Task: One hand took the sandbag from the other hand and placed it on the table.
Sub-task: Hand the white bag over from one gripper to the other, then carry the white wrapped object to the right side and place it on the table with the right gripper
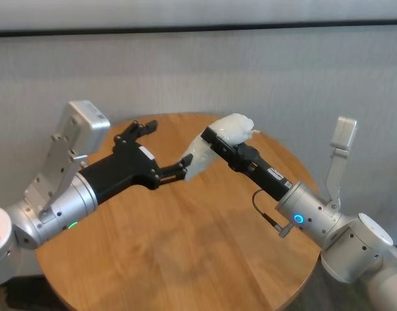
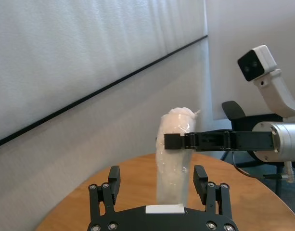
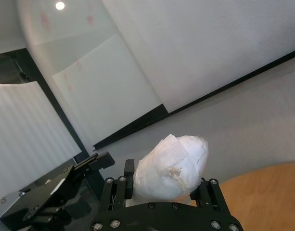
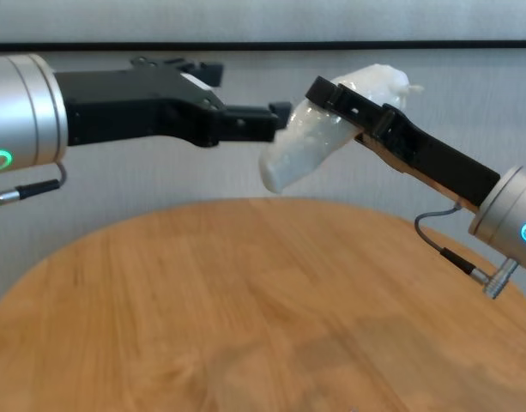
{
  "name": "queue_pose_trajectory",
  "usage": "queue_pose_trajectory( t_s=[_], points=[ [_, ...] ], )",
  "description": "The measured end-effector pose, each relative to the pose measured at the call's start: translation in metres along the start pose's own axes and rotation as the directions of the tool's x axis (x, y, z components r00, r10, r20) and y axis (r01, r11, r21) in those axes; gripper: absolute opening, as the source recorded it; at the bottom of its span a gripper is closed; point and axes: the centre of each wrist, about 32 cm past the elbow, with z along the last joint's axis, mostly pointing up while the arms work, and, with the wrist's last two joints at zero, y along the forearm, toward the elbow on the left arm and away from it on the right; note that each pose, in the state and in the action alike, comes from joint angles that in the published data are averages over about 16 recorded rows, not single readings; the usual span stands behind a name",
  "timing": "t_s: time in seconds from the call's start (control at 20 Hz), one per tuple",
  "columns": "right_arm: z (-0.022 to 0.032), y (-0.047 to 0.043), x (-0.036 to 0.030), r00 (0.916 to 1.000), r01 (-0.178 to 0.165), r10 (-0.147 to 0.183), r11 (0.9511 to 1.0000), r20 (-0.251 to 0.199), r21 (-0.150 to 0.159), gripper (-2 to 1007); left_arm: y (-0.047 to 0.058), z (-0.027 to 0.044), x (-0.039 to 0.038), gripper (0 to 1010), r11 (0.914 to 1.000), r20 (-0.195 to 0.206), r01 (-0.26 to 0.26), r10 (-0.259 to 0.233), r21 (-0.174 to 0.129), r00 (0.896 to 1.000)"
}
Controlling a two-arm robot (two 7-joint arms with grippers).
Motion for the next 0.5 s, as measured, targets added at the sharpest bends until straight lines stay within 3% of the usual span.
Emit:
queue_pose_trajectory(
  t_s=[0.2, 0.5],
  points=[
    [0.0009, -0.002, 0.0023, 0.9998, 0.019, -0.019, 0.9998, 0.011, -0.006, 623, 0.004, 0.0008, -0.004, 1001, 0.997, -0.031, -0.077, 0.077, 0.008, 0.997],
    [0.003, -0.0071, 0.0044, 0.9982, 0.053, -0.052, 0.9982, 0.029, -0.03, 623, 0.005, 0.005, -0.0113, 1000, 0.9839, -0.074, -0.167, 0.172, 0.062, 0.982]
  ],
)
